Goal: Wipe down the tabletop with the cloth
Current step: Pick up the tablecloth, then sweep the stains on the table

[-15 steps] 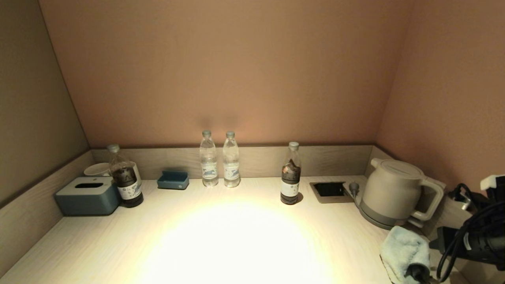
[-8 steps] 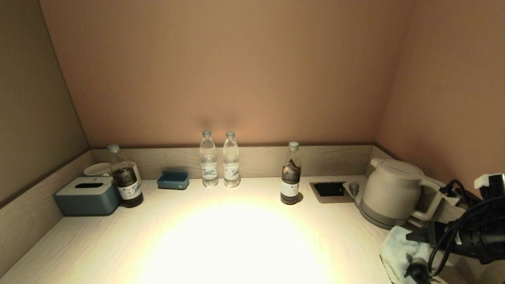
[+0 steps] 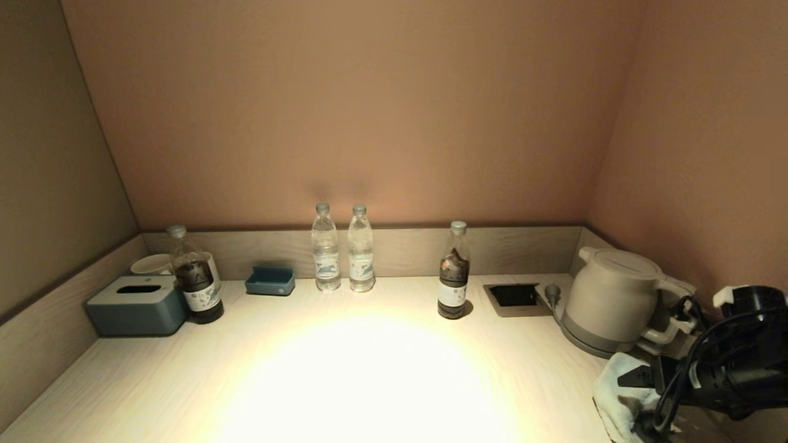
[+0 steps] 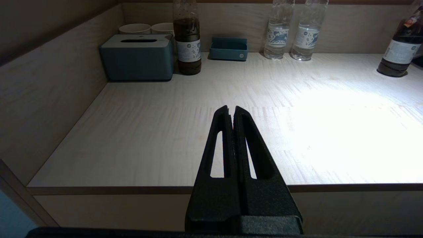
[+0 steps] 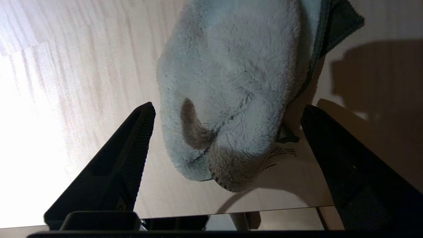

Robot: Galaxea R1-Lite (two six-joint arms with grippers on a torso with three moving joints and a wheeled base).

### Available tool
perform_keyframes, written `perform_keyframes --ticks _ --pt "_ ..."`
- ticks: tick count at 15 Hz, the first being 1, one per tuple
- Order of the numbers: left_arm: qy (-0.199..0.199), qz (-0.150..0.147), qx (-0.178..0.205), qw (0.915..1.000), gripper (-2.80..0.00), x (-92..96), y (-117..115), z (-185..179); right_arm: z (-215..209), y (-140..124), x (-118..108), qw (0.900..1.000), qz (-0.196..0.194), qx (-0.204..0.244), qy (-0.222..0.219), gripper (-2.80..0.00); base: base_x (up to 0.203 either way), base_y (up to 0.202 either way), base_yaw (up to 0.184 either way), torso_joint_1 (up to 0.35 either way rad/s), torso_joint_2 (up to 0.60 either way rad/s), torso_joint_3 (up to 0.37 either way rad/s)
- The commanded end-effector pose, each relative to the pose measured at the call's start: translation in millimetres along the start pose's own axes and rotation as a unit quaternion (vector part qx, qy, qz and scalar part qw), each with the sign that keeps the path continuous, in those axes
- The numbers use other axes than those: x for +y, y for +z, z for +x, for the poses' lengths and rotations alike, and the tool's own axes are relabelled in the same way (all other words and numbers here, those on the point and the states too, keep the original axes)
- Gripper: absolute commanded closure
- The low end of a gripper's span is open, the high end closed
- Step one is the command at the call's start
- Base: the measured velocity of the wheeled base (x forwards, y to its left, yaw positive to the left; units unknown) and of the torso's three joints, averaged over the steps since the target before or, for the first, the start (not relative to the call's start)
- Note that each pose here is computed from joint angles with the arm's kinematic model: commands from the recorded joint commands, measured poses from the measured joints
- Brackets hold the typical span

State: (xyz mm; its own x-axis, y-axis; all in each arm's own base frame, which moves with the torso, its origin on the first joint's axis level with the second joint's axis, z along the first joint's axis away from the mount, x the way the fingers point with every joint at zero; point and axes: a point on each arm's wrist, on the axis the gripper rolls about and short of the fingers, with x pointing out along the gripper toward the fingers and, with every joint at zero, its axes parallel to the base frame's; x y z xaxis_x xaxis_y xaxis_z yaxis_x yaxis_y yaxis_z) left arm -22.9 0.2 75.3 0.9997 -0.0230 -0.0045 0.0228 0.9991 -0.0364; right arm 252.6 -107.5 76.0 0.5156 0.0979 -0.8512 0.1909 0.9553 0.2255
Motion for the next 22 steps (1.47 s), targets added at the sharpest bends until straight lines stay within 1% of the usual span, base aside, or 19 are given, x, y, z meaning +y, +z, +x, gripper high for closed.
perform_keyframes --ticks 1,3,4,10,12,14,15,16,17,19,20,21,22 --pt "0.000 0.000 0.000 1.0000 0.00 0.0 0.0 0.0 10.0 -2.2 -2.9 1.000 0.005 0.017 0.000 -2.80 0.000 0.000 0.000 0.000 0.00 0.000" --pt "0.000 0.001 0.000 1.0000 0.00 0.0 0.0 0.0 16.9 -1.0 -5.3 1.000 0.006 0.026 -0.010 -2.80 0.000 0.000 0.000 0.000 0.00 0.000" --pt "0.000 0.001 0.000 1.0000 0.00 0.0 0.0 0.0 16.5 -0.9 -5.3 1.000 0.005 0.026 -0.014 0.00 0.000 0.000 0.000 0.000 0.00 0.000" --pt "0.000 0.000 0.000 1.0000 0.00 0.0 0.0 0.0 15.0 -0.5 -0.6 0.999 -0.012 0.026 -0.017 0.00 0.000 0.000 0.000 0.000 0.00 0.000" --pt "0.000 0.000 0.000 1.0000 0.00 0.0 0.0 0.0 10.6 -1.7 9.9 0.999 -0.027 0.023 -0.010 0.00 0.000 0.000 0.000 0.000 0.00 0.000" --pt "0.000 0.001 0.001 1.0000 0.00 0.0 -0.2 0.0 -1.8 -1.6 23.6 0.999 -0.045 0.008 -0.002 0.00 0.000 0.000 0.000 0.000 0.00 0.000" --pt "0.000 0.000 0.000 1.0000 0.00 0.0 0.0 0.0 -4.8 -2.8 29.2 0.999 -0.052 0.008 0.002 0.00 0.000 0.000 0.000 0.000 0.00 0.000" --pt "0.000 0.001 0.000 1.0000 0.00 0.0 0.0 0.0 -14.2 -2.9 36.6 0.998 -0.061 -0.002 0.007 0.00 0.000 0.000 0.000 0.000 0.00 0.000" --pt "0.000 0.000 0.000 1.0000 0.00 0.0 0.0 0.0 -30.7 -2.7 47.3 0.997 -0.075 -0.022 0.013 0.00 0.000 0.000 0.000 0.000 0.00 0.000" --pt "0.000 0.001 0.001 1.0000 0.00 0.0 -0.4 0.1 -66.8 -5.7 75.4 0.990 -0.114 -0.069 0.035 0.00 0.000 0.000 0.000 0.000 0.00 0.000" --pt "0.000 0.000 0.001 1.0000 0.00 0.0 -0.2 0.0 -84.7 -8.5 92.1 0.985 -0.134 -0.094 0.054 0.00 0.000 0.000 0.000 0.000 0.00 0.000" --pt "0.000 0.000 0.000 1.0000 0.00 0.0 0.0 0.0 -101.8 -12.3 110.8 0.977 -0.157 -0.116 0.080 0.00 0.000 0.000 0.000 0.000 0.00 0.000" --pt "0.000 0.000 0.000 1.0000 0.00 0.0 0.0 0.0 -118.5 -15.4 126.3 0.970 -0.172 -0.136 0.105 0.00 0.000 0.000 0.000 0.000 0.00 0.000"
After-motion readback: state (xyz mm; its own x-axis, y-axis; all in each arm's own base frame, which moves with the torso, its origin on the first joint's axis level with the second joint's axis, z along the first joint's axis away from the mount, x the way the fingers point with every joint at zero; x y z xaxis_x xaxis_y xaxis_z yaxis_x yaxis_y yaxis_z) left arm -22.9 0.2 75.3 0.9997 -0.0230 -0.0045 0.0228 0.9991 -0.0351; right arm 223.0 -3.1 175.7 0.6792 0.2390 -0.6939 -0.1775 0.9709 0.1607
